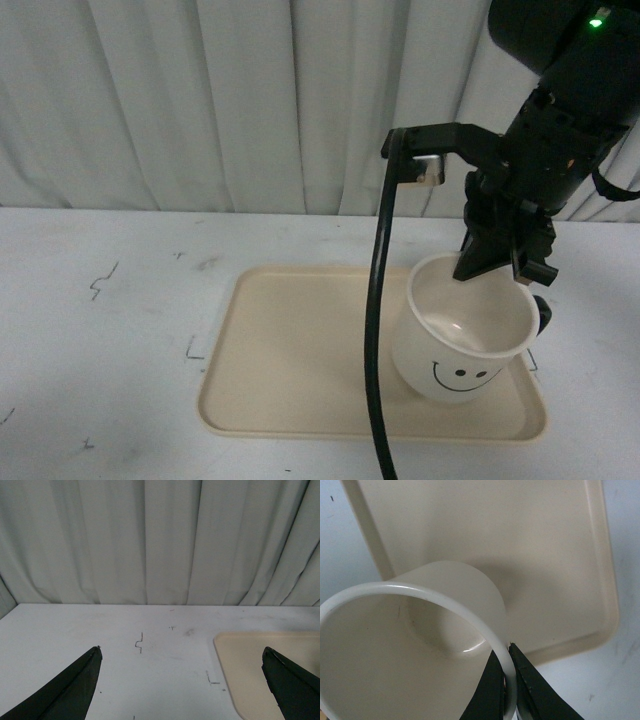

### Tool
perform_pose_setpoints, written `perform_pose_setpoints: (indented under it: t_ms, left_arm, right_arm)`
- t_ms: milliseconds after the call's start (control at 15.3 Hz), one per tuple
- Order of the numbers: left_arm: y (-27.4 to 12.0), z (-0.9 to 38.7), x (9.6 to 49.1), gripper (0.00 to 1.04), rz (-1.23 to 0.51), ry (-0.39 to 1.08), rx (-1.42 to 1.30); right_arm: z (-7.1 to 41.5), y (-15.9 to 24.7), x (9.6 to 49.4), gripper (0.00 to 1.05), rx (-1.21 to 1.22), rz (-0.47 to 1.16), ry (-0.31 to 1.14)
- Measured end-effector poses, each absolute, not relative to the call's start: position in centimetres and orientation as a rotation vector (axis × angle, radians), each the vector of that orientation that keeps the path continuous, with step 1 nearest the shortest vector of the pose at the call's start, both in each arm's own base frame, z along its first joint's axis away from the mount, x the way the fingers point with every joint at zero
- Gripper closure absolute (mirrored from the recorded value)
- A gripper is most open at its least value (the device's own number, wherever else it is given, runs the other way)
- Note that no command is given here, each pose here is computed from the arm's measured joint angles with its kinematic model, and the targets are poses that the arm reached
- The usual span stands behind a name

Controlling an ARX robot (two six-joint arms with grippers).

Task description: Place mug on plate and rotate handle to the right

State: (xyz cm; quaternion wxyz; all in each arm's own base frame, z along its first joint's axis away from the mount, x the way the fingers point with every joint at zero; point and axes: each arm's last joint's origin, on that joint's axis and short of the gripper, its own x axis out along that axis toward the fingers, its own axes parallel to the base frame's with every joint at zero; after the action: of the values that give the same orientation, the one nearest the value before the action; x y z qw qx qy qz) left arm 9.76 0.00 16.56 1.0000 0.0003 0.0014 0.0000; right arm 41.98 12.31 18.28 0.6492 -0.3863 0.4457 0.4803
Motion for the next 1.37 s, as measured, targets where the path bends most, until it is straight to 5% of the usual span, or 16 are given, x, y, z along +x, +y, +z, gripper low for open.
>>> perform_pose_setpoints:
  t_ms: [327, 654, 785, 916, 1047, 1178, 1374]
  left_arm:
    - [0.0, 16.6, 9.8, 0.07, 0.000, 0.003, 0.001]
    - [0.0, 16.6, 9.8, 0.07, 0.000, 0.002, 0.001]
    - [0.0, 16.6, 9.8, 0.07, 0.000, 0.003, 0.001]
    - [0.0, 16.6, 9.8, 0.07, -0.002, 0.002, 0.001]
    - [0.0, 16.6, 9.8, 0.07, 0.003, 0.003, 0.001]
    - [0.0, 16.6, 9.8, 0.07, 0.002, 0.002, 0.000]
    - [0.0, 16.6, 9.8, 0.07, 0.000, 0.003, 0.001]
  right_arm:
    - [14.8, 18.4, 44.0, 1.01, -0.876, 1.173, 1.061]
    - [15.8, 18.5, 43.9, 0.59, -0.835, 1.214, 1.077]
    - [18.5, 18.5, 44.4, 0.40, -0.763, 1.225, 0.964]
    - [20.7, 18.0, 44.5, 0.55, -0.799, 0.634, 0.598]
    - [21.6, 14.8, 41.0, 0.73, -0.501, 0.197, 0.340]
    - [20.5, 9.1, 36.2, 0.97, -0.154, -0.008, 0.088]
    - [18.2, 5.8, 29.4, 1.03, -0.033, -0.002, -0.002]
